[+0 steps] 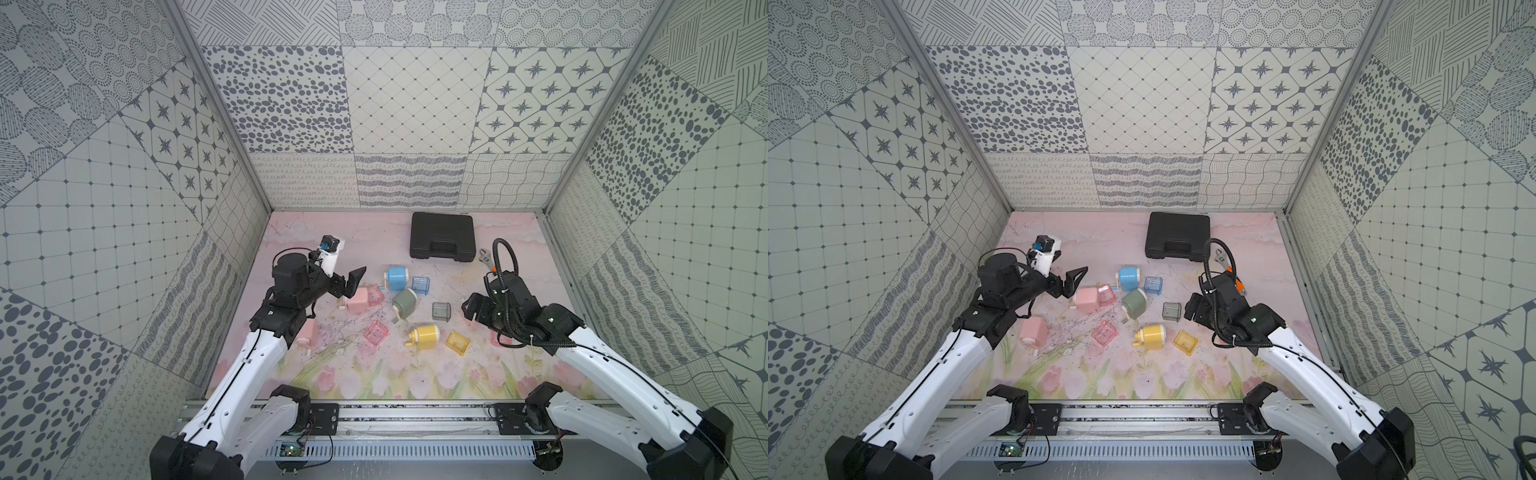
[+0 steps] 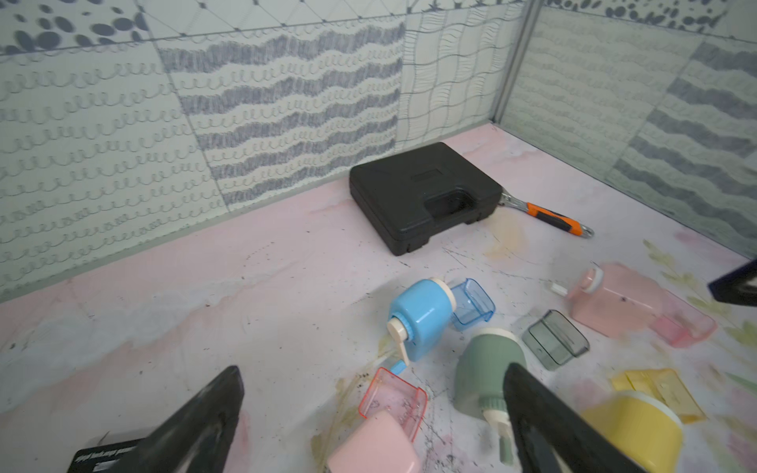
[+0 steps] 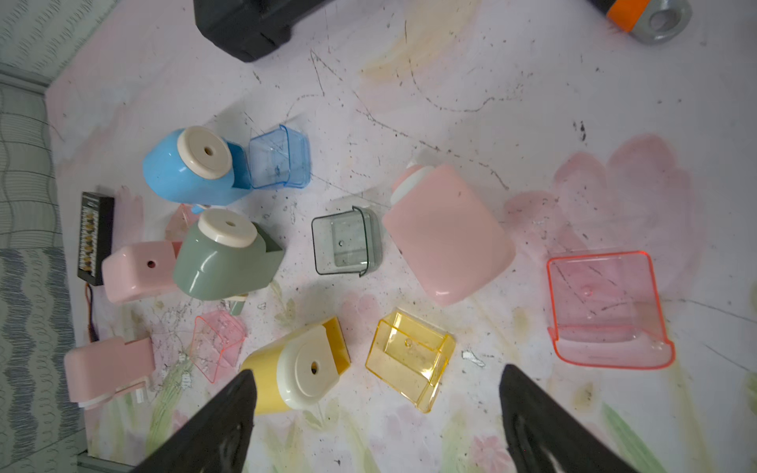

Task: Put the tray back into the pencil sharpener
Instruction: Adjust the container at the center of the board, then pick up the pencil sharpener from the center of the board, then close the container of the pencil sharpener, then place the pencil sharpener at the center of the board.

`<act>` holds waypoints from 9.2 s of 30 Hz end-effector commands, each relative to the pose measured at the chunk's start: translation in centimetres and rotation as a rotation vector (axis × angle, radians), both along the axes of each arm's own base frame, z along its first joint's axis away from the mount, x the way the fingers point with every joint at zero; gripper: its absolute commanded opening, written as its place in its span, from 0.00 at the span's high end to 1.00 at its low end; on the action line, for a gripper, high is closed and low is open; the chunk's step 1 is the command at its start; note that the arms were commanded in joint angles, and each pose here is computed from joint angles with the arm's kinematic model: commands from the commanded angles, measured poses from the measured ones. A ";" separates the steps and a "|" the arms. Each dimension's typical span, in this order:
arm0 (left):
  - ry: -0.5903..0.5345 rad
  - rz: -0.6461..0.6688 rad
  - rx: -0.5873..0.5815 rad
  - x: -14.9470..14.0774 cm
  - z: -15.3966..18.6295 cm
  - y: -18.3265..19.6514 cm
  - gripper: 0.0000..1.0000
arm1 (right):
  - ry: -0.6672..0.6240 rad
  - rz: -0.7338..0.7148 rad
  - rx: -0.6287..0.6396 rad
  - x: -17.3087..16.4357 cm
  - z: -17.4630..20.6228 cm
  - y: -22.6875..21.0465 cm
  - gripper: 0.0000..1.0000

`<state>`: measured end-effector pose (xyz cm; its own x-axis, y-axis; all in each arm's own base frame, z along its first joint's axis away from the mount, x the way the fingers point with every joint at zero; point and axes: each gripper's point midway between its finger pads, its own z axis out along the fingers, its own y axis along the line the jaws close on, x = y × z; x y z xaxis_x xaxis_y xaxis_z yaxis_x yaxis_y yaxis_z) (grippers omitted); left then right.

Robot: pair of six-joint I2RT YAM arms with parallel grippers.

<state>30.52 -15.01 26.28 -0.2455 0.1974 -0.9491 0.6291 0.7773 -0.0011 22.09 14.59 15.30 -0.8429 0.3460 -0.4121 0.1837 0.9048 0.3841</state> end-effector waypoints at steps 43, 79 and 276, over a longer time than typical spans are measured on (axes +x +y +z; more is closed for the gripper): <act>0.249 -0.657 0.436 -11.9 -9.4 -11.9 0.01 | 0.174 -0.223 -0.128 -3.2 -11.2 0.0 0.78; 0.246 -0.679 0.547 -13.4 -13.0 -9.3 0.01 | 0.232 0.235 -0.330 -4.3 -11.8 2.1 0.96; 0.365 0.617 0.230 7.1 -6.5 2.3 1.00 | -0.150 0.095 0.186 -2.7 -2.0 4.3 0.68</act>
